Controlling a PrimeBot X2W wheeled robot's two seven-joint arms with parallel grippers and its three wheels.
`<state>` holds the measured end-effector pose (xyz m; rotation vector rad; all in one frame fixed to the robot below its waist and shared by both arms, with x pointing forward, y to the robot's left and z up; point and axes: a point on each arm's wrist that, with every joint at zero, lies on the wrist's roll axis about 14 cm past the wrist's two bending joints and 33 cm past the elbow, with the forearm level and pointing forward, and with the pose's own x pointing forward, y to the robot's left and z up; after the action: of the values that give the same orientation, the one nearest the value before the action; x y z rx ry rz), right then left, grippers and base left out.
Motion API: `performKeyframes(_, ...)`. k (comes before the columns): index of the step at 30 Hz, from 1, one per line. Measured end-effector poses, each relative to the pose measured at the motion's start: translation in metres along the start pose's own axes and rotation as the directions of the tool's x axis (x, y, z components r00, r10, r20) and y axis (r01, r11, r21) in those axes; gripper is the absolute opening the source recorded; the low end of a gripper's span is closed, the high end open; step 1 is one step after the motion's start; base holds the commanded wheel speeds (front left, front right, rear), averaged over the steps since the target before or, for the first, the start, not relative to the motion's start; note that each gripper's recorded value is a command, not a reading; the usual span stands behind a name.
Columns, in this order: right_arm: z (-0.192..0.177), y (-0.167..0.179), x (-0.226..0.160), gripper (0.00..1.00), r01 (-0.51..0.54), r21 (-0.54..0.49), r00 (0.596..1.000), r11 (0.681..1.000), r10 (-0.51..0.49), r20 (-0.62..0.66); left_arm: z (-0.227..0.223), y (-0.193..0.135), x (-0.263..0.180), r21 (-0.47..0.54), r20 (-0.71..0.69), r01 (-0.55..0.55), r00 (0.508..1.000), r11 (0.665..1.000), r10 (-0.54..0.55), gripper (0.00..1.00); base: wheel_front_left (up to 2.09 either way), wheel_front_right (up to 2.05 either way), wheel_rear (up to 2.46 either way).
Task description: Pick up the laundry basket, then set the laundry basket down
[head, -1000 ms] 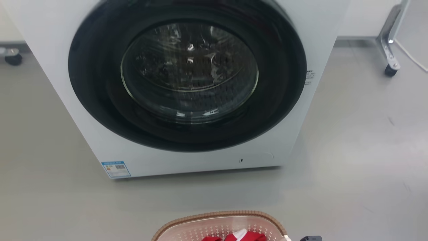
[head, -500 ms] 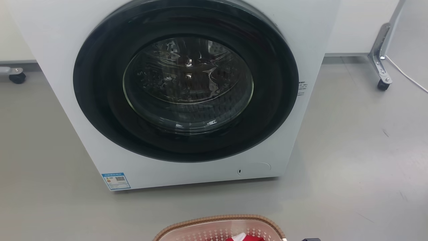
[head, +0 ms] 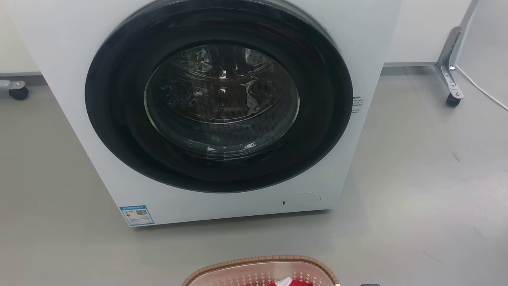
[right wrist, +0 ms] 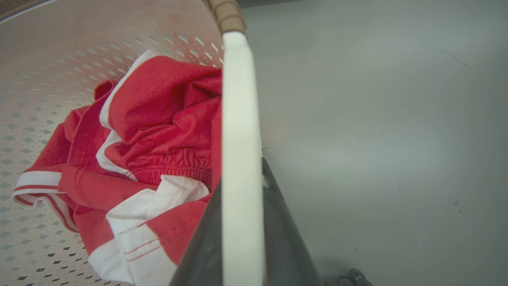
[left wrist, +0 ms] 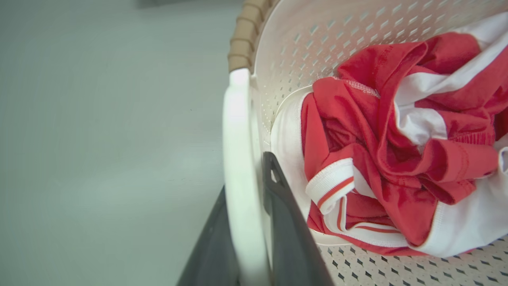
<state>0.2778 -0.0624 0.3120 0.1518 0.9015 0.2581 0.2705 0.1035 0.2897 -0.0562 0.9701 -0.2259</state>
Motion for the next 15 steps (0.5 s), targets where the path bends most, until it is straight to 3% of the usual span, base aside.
performKeyframes(15,-0.0019,-0.0001,0.0010,0.00,-0.001,0.006,1.000,1.000,0.001,-0.002,-0.0013,-0.0003,0.0009,0.002,-0.005,0.001,1.000,1.000,-0.001,0.00,0.00,0.00,0.00)
